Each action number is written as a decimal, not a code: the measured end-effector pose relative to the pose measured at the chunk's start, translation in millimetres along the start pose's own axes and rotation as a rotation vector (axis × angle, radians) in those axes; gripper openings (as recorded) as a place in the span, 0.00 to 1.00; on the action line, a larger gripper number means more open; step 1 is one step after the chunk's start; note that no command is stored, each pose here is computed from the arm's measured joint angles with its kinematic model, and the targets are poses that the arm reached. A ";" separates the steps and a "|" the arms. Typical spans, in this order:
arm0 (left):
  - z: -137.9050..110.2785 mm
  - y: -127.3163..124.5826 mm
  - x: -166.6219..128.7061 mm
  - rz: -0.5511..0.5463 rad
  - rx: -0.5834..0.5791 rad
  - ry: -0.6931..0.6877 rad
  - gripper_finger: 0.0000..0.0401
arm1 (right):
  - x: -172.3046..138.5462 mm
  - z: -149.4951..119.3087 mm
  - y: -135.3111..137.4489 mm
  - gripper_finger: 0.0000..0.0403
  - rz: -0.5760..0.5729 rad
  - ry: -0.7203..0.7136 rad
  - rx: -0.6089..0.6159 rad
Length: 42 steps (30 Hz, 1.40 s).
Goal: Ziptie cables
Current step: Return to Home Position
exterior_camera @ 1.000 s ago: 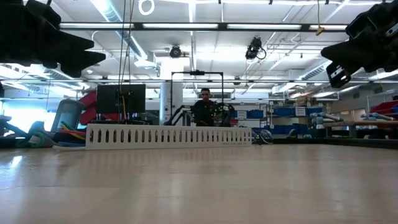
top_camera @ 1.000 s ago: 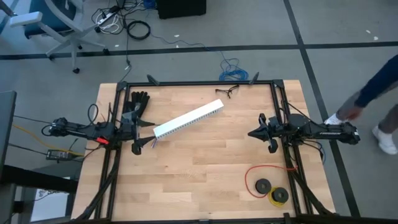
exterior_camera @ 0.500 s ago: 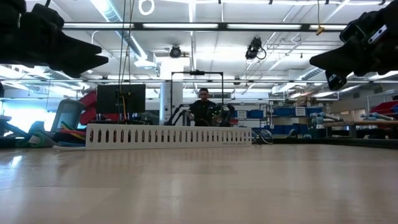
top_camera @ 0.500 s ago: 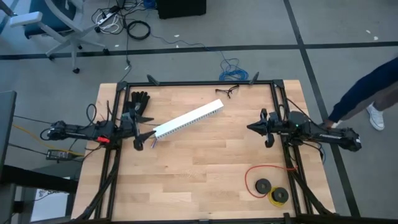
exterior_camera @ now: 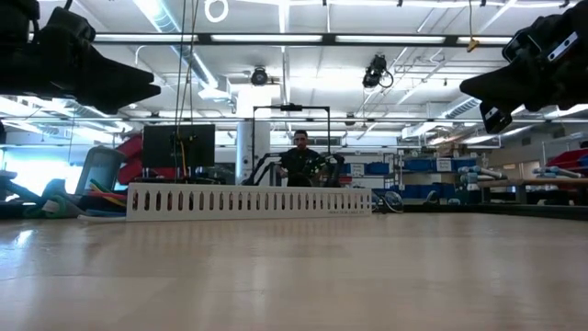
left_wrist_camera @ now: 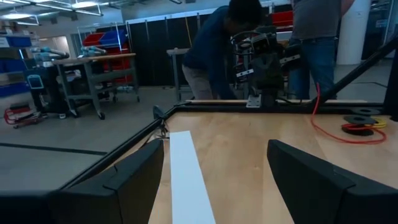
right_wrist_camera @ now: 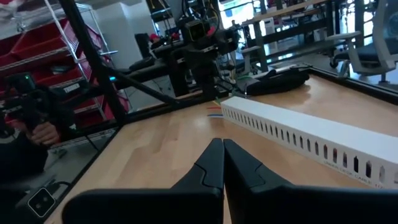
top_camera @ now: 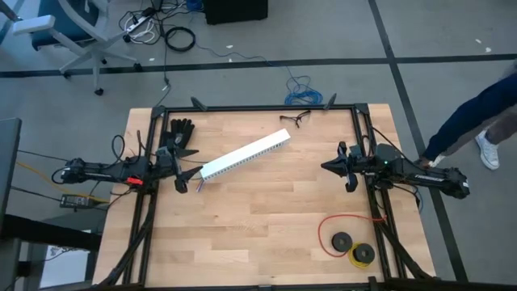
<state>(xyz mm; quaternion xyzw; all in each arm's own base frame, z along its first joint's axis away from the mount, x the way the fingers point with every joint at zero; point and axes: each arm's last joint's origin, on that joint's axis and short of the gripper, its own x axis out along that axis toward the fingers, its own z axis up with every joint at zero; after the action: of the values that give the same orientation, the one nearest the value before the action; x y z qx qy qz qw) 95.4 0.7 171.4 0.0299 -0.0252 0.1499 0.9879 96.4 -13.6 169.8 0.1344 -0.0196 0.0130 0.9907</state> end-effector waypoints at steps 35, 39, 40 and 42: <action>7.6 0.7 -0.3 0.006 -0.036 -0.075 0.74 | -0.1 2.5 0.8 0.00 0.008 -0.024 -0.007; 7.6 0.7 -0.3 0.006 -0.036 -0.075 0.74 | 0.0 2.5 0.8 0.00 0.008 -0.024 -0.006; 7.6 0.7 -0.3 0.006 -0.036 -0.075 0.74 | -0.1 2.5 0.8 0.00 0.008 -0.024 -0.007; 7.6 0.7 -0.3 0.006 -0.036 -0.075 0.74 | -0.1 2.5 0.8 0.00 0.008 -0.024 -0.007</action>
<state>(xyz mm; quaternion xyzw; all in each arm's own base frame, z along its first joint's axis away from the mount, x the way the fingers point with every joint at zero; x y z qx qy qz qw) 94.6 0.8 179.0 0.0176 -0.0651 0.1513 0.9862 96.3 -13.5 172.5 0.1312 -0.0320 0.0151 0.9907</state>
